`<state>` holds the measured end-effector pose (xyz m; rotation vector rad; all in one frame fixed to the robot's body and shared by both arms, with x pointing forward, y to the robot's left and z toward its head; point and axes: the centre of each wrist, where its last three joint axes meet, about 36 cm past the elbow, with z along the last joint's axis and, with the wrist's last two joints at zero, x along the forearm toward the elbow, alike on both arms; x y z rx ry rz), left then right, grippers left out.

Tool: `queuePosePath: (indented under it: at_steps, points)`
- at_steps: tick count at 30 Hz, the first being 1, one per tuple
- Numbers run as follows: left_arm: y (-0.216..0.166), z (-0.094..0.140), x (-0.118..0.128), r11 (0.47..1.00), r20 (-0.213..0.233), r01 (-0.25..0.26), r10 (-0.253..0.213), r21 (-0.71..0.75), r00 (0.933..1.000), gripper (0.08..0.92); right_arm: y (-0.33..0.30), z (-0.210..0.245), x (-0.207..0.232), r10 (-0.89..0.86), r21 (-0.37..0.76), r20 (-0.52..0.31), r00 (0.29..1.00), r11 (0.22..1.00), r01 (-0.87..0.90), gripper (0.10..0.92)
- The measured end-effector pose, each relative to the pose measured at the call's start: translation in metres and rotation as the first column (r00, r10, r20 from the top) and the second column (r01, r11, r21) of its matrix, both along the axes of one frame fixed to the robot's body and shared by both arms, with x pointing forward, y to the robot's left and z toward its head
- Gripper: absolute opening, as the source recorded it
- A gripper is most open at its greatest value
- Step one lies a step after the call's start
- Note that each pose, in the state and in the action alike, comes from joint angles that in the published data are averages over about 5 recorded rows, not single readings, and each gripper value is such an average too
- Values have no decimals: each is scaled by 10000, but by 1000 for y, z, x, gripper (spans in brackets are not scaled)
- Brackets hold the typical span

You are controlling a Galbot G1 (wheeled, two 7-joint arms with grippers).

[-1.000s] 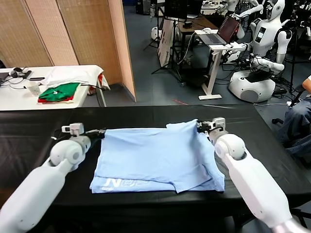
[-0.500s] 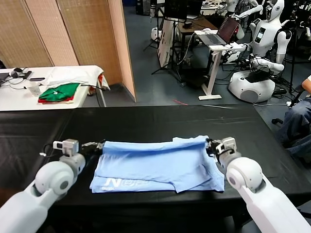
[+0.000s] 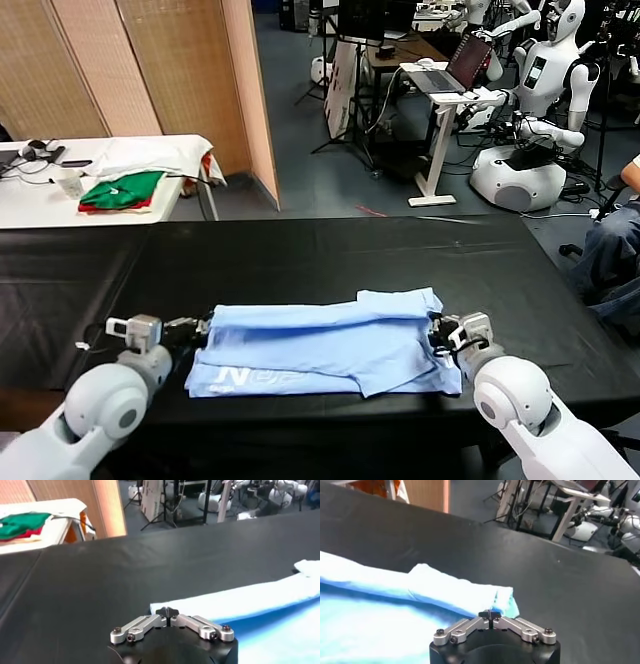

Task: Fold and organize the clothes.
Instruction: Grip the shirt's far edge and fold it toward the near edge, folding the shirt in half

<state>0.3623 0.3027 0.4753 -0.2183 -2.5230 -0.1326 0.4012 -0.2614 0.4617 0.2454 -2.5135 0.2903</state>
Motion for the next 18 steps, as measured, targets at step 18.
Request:
queuePosePath:
  at_steps: [18]
  points:
    - [1, -26, -19, 9993, -590, -259, 275, 278, 9979, 145, 1, -7, -2, 146, 130, -237, 9996, 9998, -143, 140]
